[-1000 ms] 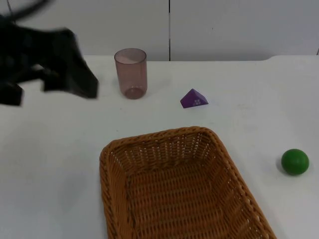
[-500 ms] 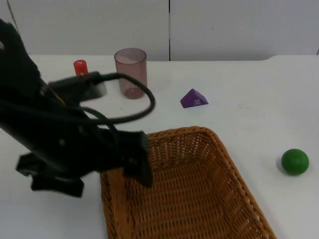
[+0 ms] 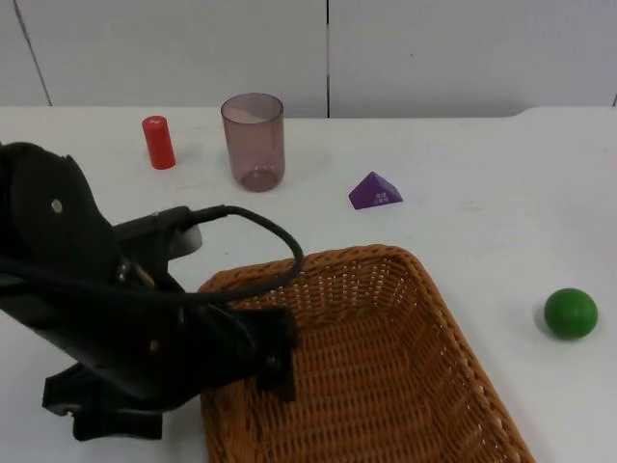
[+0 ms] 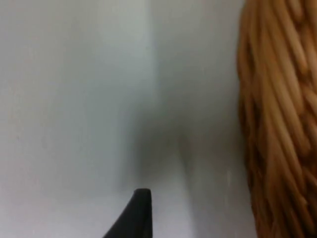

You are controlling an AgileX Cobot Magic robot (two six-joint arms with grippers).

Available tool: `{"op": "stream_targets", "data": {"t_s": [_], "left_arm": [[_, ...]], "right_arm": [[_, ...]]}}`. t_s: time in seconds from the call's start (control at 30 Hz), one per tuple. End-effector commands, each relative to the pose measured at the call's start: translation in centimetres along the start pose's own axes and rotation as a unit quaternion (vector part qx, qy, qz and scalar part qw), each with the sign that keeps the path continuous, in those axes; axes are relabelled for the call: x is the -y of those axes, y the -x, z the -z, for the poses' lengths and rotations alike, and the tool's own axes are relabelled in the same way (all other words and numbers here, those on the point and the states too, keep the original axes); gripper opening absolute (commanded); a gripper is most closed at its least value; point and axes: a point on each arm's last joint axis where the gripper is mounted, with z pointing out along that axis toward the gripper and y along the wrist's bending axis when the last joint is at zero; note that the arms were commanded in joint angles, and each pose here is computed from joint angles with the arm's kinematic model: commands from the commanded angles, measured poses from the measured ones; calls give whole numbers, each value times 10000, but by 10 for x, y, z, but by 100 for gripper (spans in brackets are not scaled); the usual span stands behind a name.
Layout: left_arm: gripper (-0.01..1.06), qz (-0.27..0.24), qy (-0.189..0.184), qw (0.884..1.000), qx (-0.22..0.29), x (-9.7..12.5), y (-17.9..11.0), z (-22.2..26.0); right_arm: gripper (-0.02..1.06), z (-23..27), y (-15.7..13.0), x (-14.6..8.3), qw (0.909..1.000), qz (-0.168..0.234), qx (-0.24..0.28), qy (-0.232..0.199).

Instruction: Pick up the basket with the left hand and place the triangular block into the basket with the right hand.

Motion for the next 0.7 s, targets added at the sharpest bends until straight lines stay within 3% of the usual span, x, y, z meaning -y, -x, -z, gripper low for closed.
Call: {"op": "stream_targets", "data": {"t_s": [0.0,0.33,0.67], "left_arm": [[105,179,15,9998,8,0,-2,-4],[105,-11,86,9993,-373,7,-17,-10],[105,-397,-117,9983,-412,28,-3,-9]], "right_arm": [[105,1,3,-1,9999,-9,112,45],[105,1,3,-1,9999,-9,112,45],[105,1,3,-1,9999,-9,112,45]]}}
